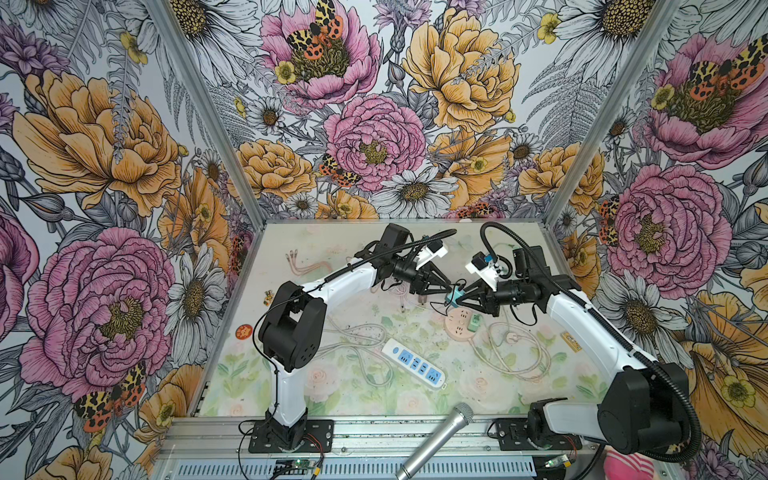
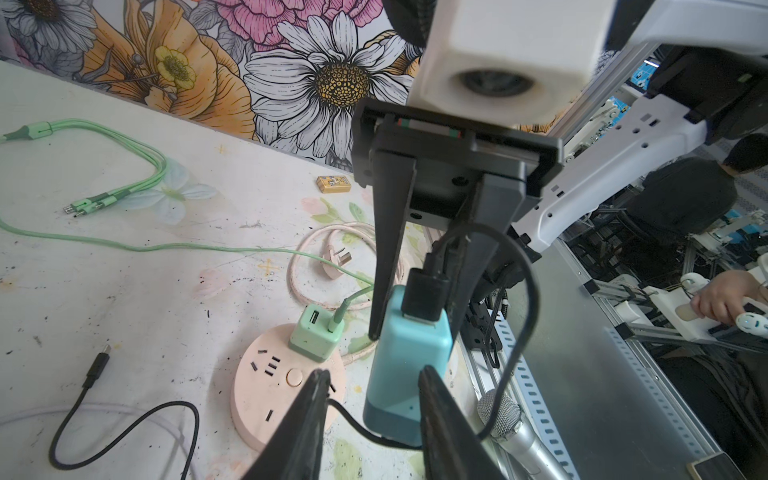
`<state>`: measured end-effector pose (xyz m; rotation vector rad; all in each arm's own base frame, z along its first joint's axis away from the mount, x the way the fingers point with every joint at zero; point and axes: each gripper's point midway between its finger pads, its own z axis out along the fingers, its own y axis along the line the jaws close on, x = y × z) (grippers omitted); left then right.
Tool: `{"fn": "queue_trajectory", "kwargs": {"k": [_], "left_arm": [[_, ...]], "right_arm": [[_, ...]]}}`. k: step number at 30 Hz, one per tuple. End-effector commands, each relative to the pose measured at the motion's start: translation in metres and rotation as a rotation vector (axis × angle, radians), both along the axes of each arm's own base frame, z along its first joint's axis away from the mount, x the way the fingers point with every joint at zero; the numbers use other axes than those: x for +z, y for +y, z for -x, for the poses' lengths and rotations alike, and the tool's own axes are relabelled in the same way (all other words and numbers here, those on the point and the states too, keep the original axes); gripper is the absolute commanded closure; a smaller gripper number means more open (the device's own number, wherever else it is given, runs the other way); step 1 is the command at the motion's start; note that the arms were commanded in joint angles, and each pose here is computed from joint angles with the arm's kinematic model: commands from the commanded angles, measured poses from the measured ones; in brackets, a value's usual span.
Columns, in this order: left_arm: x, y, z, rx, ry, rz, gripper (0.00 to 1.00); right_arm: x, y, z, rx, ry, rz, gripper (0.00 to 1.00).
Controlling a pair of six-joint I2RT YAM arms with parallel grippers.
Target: Insert the plug
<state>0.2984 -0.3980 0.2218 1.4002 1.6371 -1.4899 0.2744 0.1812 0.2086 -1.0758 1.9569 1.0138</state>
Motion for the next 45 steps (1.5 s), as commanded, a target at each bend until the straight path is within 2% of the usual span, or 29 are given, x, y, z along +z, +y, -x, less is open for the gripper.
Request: {"fn": "queue_trajectory", "kwargs": {"k": [1,15,23,29,34,37,39,40,41,43,44,45], "left_arm": [[0.009,0.001,0.016,-0.067,-0.012,0.025,0.6],[0.015,0.003,0.028,-0.115,-0.028,0.05,0.55],[0.018,0.003,0.037,-0.174,0.007,0.083,0.62],[0.008,0.0,0.048,-0.2,0.01,0.058,0.62],[0.006,-0.004,0.051,-0.209,0.012,0.053,0.75],[0.007,-0.006,0.05,-0.204,0.002,0.048,0.92],[0.007,-0.007,0.051,-0.204,-0.007,0.045,0.98],[0.007,-0.007,0.05,-0.203,-0.01,0.046,0.99],[0.007,-0.007,0.05,-0.197,-0.013,0.041,1.0],[0.006,-0.008,0.046,-0.174,-0.027,0.021,1.0],[0.005,-0.007,0.044,-0.16,-0.037,0.01,1.0],[0.005,-0.007,0.04,-0.141,-0.044,0.003,1.0]], "right_arm": [[0.009,0.004,0.0,0.014,-0.038,-0.014,1.0],[0.009,0.012,0.003,0.038,-0.005,-0.033,1.0],[0.008,0.016,0.004,0.049,0.008,-0.033,1.0],[0.012,0.017,0.003,0.054,-0.002,-0.038,1.0],[0.011,0.019,0.004,0.059,0.005,-0.038,1.0],[0.011,0.02,0.005,0.059,0.001,-0.036,1.0],[0.012,0.019,0.005,0.053,-0.01,-0.025,1.0],[0.012,0.017,0.004,0.046,-0.022,-0.016,0.92],[0.012,0.015,0.002,0.032,-0.035,0.003,0.79],[0.013,0.01,0.002,0.004,-0.082,0.044,0.67],[0.014,0.006,0.002,-0.011,-0.11,0.068,0.55],[0.016,0.002,0.003,-0.028,-0.143,0.091,0.52]]}}
